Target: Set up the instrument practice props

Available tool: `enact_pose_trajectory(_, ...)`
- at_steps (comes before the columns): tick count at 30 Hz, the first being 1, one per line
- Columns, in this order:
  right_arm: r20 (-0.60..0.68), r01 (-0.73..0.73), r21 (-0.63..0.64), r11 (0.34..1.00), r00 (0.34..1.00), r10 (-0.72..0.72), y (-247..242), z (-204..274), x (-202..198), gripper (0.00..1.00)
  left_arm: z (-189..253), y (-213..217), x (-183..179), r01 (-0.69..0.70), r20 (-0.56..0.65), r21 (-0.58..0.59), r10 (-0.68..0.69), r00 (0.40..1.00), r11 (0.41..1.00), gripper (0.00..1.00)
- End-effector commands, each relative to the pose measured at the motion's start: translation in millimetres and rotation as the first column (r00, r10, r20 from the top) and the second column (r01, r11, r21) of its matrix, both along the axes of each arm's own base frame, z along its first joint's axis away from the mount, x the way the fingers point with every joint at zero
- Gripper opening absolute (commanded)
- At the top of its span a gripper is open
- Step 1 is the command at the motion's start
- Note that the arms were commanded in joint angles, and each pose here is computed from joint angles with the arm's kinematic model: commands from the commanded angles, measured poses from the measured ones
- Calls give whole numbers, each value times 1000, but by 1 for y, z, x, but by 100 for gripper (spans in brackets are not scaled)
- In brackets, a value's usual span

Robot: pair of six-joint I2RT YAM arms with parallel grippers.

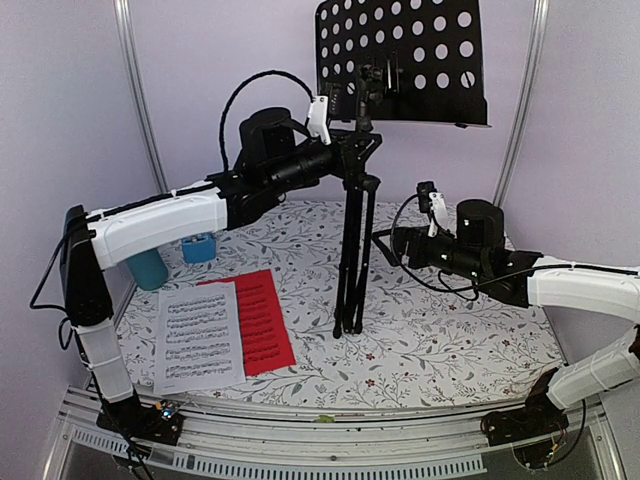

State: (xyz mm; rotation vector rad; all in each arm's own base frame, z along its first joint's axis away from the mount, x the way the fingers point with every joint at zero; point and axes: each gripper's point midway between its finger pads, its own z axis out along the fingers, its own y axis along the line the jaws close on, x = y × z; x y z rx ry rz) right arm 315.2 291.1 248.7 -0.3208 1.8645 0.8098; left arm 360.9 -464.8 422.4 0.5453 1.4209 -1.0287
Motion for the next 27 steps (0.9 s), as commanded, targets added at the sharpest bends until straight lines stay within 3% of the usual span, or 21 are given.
enact_pose_trajectory(1, 2, 43, 5, 999, 999, -43, 5, 0, 4, 99, 140, 37, -45, 44, 275, -322, 49, 960, 946, 0)
enact_pose_trajectory(8, 2, 89, 52, 995, 996, -89, 1, 4, -3, 99, 142, 45, -49, 29, 285, -353, 78, 955, 935, 0)
enact_pose_trajectory(16, 25, 247, 71, 966, 968, -249, -45, 12, -20, 99, 143, 54, -54, 33, 326, -395, 106, 940, 918, 0)
enact_pose_trajectory(21, 67, 116, 47, 992, 991, -119, -30, 28, -39, 99, 145, 60, -61, 59, 371, -448, 126, 920, 892, 0)
enact_pose_trajectory(27, 37, 56, -91, 994, 998, -53, 4, -3, -43, 99, 148, 57, -61, 93, 392, -483, 119, 912, 871, 0)
